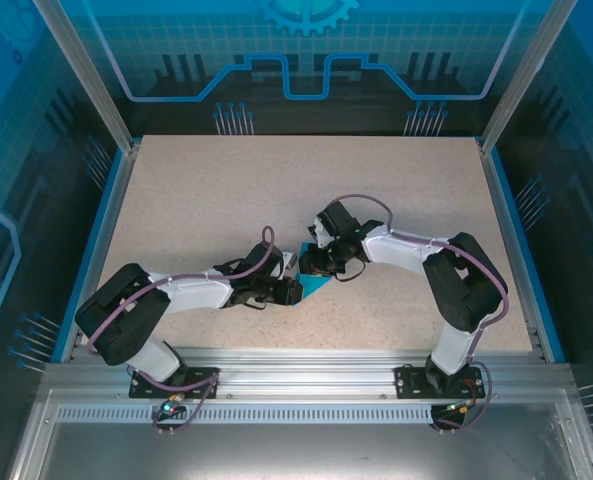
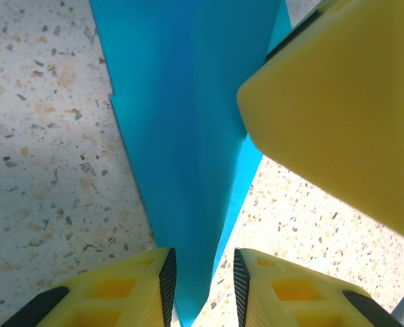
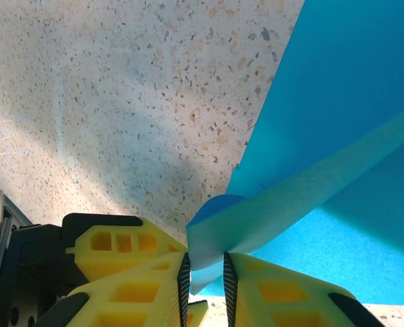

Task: Fold a paper plane with a square sheet of paper (pick it up from the middle)
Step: Fourth fold the wing at the center of the table.

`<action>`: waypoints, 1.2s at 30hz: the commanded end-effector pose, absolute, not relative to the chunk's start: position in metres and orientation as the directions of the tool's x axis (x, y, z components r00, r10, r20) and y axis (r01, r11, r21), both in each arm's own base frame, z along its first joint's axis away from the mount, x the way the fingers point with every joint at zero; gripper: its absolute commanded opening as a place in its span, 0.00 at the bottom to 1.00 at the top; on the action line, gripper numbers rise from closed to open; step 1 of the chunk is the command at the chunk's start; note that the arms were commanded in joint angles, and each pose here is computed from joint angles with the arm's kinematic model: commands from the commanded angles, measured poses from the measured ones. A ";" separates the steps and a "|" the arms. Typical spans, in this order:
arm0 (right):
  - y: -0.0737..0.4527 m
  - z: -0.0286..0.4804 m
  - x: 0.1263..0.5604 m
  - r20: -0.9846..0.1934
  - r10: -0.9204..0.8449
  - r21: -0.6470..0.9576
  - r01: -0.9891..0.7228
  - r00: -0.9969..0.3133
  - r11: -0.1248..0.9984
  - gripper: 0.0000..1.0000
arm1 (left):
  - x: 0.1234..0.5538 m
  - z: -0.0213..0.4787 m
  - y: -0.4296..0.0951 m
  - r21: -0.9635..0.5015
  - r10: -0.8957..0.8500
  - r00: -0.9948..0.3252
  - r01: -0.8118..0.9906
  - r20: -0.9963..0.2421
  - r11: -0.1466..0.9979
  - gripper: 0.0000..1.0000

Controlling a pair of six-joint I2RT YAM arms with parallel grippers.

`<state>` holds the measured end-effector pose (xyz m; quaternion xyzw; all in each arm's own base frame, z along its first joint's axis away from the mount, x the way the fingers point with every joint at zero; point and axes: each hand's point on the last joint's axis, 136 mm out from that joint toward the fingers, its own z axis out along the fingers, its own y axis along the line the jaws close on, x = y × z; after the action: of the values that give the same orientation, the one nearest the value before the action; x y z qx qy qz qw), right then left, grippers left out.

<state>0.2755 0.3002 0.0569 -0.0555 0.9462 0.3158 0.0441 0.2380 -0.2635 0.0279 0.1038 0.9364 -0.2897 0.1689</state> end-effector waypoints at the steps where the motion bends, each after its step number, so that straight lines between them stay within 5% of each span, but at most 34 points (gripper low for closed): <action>1: 0.302 0.056 0.278 -0.105 -0.077 0.587 -0.124 -0.992 0.800 0.23 | 0.235 0.024 -0.256 -0.468 0.127 -0.914 0.311 -0.384 0.827 0.32; 9: 0.302 0.054 0.279 -0.098 -0.075 0.587 -0.119 -0.992 0.801 0.23 | 0.236 0.018 -0.254 -0.444 0.144 -0.913 0.317 -0.382 0.838 0.24; 28: 0.304 0.054 0.280 -0.099 -0.078 0.589 -0.121 -0.992 0.799 0.23 | 0.233 0.011 -0.257 -0.442 0.163 -0.917 0.325 -0.365 0.836 0.32; 36: 0.304 0.052 0.281 -0.094 -0.082 0.584 -0.122 -0.992 0.803 0.23 | 0.234 0.012 -0.257 -0.440 0.157 -0.915 0.322 -0.371 0.838 0.23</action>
<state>0.2793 0.3030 0.0549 -0.0548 0.9469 0.3141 0.0415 0.2380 -0.2572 0.0171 0.1179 0.9423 -0.2627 0.1706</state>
